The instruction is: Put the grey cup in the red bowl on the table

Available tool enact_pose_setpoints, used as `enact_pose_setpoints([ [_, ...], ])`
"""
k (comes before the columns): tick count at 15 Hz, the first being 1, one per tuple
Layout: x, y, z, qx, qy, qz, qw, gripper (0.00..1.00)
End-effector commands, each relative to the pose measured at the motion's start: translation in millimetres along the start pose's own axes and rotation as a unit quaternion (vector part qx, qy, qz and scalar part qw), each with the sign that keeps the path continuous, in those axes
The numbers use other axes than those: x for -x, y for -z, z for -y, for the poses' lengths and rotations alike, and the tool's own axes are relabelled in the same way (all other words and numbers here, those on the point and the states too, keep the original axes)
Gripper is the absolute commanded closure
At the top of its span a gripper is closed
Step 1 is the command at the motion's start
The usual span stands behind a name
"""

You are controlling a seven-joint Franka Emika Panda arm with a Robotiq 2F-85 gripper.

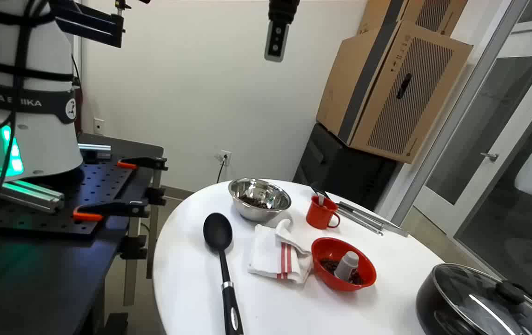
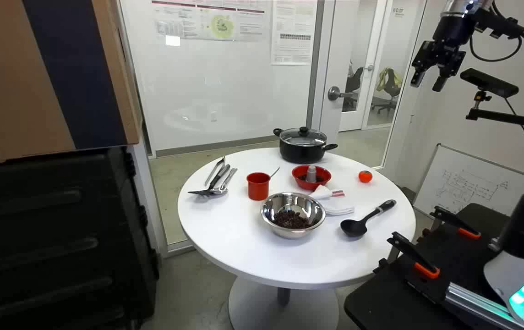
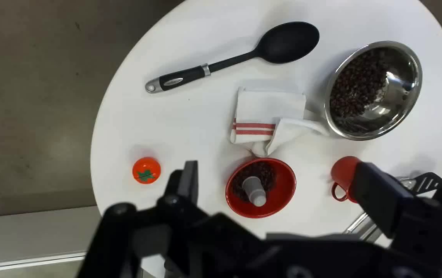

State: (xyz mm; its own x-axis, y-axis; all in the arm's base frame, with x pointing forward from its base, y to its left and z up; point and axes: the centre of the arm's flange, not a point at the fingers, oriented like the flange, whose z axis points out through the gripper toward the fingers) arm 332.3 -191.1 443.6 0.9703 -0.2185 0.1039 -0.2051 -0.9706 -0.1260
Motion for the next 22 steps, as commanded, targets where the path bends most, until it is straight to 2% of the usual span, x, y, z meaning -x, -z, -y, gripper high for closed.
enact_pose_setpoints([
  [1, 0, 0, 0, 0.0, 0.0, 0.0, 1.0, 0.0],
  [4, -28, -16, -4, -0.012, -0.03, -0.026, 0.9991, 0.0],
  [6, -49, -30, -8, -0.018, -0.077, -0.047, 0.9957, 0.0],
  [8, -62, -41, -14, -0.008, -0.133, -0.032, 0.9906, 0.0],
  [9, -33, -29, -9, -0.014, -0.087, -0.041, 0.9952, 0.0],
  [12, -48, -46, -13, -0.005, -0.116, -0.025, 0.9929, 0.0],
  [16, -52, -44, -15, -0.004, -0.119, -0.026, 0.9925, 0.0],
  [19, -73, -67, -16, 0.013, -0.175, -0.061, 0.9825, 0.0],
  [22, -101, -95, -15, 0.016, -0.19, -0.067, 0.9794, 0.0],
])
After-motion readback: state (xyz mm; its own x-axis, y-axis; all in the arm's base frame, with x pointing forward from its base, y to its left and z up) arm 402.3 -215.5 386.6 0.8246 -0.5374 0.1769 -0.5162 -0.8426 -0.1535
